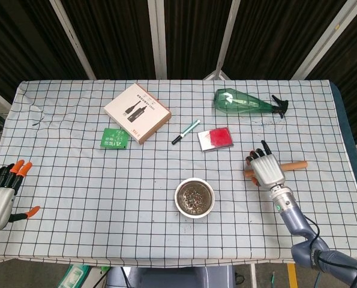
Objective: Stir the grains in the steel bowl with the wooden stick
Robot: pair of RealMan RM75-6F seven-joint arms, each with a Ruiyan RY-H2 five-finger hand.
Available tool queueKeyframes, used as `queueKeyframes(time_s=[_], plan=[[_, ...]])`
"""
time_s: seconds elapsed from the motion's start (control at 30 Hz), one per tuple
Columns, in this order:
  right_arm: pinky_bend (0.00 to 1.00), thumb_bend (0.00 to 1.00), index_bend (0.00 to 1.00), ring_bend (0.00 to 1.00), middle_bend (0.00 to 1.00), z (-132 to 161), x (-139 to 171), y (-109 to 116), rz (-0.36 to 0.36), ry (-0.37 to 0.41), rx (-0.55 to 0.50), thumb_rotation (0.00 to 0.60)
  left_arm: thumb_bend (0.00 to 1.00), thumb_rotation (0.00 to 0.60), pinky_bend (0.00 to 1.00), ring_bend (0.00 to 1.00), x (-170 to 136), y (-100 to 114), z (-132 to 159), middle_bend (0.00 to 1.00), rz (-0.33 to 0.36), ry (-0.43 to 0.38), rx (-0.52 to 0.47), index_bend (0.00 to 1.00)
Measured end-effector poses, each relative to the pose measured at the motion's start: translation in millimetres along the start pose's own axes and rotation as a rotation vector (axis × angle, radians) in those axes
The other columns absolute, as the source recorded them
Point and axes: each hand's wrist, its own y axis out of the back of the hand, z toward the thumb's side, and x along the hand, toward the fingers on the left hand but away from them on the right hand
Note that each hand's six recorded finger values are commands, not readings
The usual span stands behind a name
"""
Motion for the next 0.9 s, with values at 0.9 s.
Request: queueKeyframes(time_s=[0.9], plan=[[0.06,0.39,0.43,0.25,0.33,-5,-3,-11,0.043,-0.023,0.013,0.6,0.07,0.6,0.0,0.0,1,-1,0,0.0,-0.008,0.004,-0.006,0.0]])
